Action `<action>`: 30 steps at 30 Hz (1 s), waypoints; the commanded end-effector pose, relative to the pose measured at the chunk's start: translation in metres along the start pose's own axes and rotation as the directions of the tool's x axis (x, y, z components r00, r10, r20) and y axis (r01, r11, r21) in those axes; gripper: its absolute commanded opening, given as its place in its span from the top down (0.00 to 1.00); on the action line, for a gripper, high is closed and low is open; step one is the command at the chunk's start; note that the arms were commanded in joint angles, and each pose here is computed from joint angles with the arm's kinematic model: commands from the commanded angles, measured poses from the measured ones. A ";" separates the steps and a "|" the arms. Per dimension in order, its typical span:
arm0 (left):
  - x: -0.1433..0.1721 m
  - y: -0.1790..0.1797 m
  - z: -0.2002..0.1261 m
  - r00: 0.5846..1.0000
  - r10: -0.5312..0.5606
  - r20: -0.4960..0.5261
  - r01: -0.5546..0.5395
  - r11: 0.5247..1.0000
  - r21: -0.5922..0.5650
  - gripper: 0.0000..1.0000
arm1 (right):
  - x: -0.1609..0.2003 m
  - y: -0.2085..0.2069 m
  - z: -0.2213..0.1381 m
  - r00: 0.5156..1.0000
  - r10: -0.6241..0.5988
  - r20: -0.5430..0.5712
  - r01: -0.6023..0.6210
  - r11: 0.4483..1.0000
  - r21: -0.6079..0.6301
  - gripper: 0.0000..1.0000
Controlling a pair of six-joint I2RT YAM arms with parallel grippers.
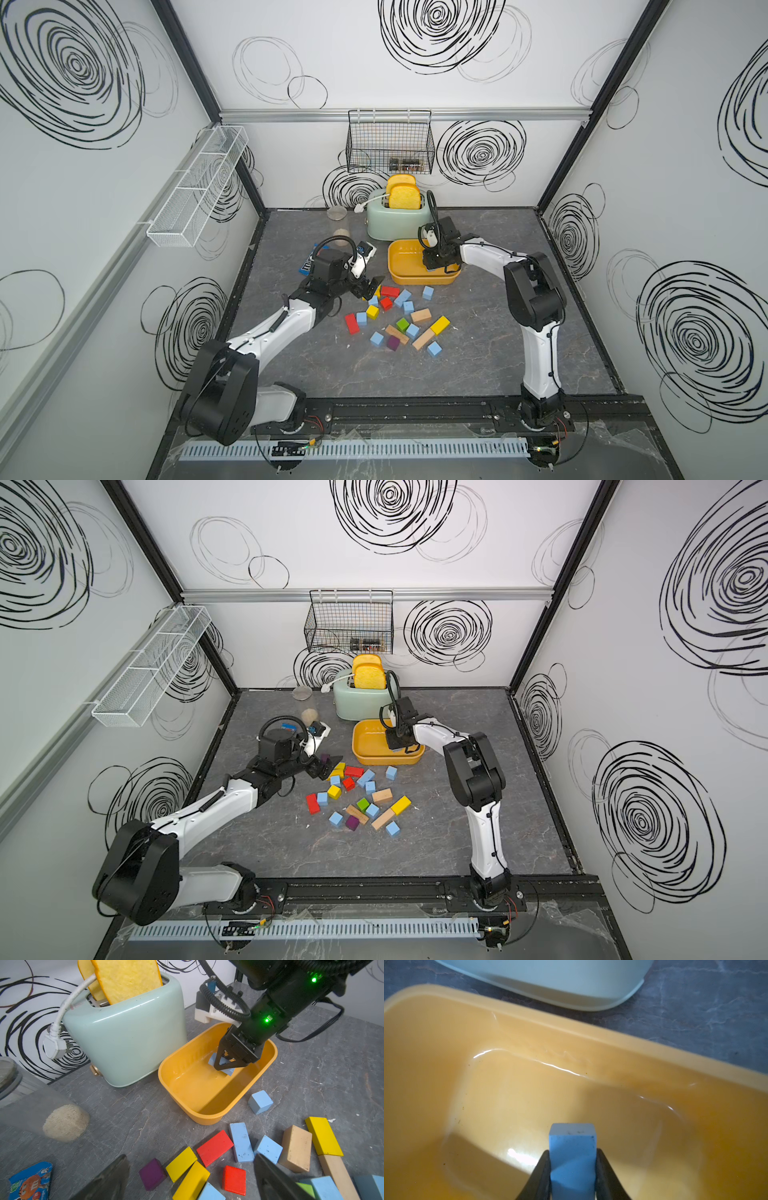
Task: Pick out the blue building blocks
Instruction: Place the building block in the storage box.
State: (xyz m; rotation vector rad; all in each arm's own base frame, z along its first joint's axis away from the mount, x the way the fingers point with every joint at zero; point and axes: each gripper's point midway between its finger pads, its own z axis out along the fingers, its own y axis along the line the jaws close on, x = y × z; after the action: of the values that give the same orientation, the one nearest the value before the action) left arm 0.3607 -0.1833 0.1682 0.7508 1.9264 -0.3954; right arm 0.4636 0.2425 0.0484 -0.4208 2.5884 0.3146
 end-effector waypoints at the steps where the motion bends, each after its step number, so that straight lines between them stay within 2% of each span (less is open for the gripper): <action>1: -0.020 0.000 -0.004 0.998 0.038 0.053 -0.038 0.999 -0.005 0.04 | -0.002 0.006 -0.002 1.000 -0.008 -0.013 0.007 1.000 -0.010 0.64; 17: -0.030 -0.004 -0.011 0.995 0.043 0.091 -0.044 0.999 0.011 0.04 | -0.021 0.018 -0.025 0.999 -0.017 0.039 0.019 0.998 -0.055 0.39; 24: -0.039 -0.007 -0.017 0.992 0.046 0.115 -0.048 0.999 0.013 0.04 | -0.033 0.026 -0.063 0.993 -0.022 0.115 0.032 0.996 -0.088 0.28; 30: -0.050 -0.023 -0.024 0.986 0.112 0.125 -0.116 0.993 0.027 0.04 | -0.034 0.036 -0.100 0.985 -0.015 0.175 0.039 0.990 -0.138 0.11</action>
State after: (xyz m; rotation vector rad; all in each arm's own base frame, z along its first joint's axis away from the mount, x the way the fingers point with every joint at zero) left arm 0.3480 -0.1942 0.1932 0.7914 1.8492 -0.4107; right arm 0.4452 0.2508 0.1353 -0.4454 2.4417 0.4517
